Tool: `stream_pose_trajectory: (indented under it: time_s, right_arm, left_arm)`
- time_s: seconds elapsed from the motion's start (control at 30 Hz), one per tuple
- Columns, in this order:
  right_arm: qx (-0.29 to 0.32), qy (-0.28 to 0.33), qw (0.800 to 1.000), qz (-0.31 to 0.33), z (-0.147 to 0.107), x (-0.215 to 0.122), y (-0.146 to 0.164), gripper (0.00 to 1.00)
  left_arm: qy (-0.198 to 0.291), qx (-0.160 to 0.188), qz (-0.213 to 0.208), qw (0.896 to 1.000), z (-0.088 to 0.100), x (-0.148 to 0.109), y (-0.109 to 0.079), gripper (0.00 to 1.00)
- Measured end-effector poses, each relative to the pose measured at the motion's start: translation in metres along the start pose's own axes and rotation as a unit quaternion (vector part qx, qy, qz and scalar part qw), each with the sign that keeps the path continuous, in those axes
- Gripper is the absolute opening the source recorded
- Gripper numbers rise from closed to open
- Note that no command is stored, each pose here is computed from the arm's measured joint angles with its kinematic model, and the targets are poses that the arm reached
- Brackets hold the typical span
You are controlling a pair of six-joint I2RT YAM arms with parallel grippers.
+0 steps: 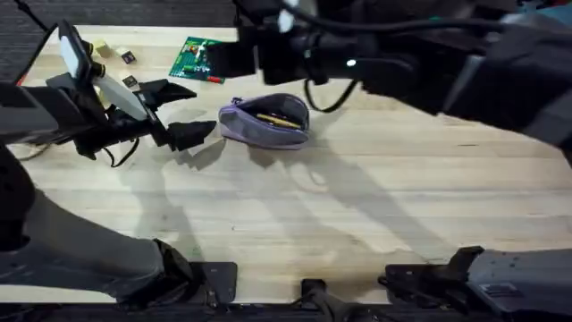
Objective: Unzip the bag, pick up the pens from the table one at a time and place them inside, then zip the bag closed.
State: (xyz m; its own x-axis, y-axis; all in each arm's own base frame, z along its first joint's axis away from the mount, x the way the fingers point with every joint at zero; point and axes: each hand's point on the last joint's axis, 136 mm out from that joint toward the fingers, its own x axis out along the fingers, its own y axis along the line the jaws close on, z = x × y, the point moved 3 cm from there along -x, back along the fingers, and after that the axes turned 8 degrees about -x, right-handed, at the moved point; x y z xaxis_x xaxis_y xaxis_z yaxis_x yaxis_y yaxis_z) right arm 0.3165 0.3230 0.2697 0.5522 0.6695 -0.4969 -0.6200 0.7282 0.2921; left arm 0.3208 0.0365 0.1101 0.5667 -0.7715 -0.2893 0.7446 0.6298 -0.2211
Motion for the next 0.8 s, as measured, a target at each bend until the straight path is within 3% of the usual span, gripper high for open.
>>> stream_pose_trajectory:
  time_s: [0.3,0.8]
  right_arm:
    - [0.012,0.032,0.999,0.018,-0.020,0.041,0.017,0.997]
    - [0.037,0.052,0.998,0.017,-0.034,0.062,0.012,0.998]
  left_arm:
    - [0.000,0.000,0.000,1.000,0.000,0.000,0.000,0.992]
    - [0.000,0.000,0.000,1.000,0.000,0.000,0.000,0.993]
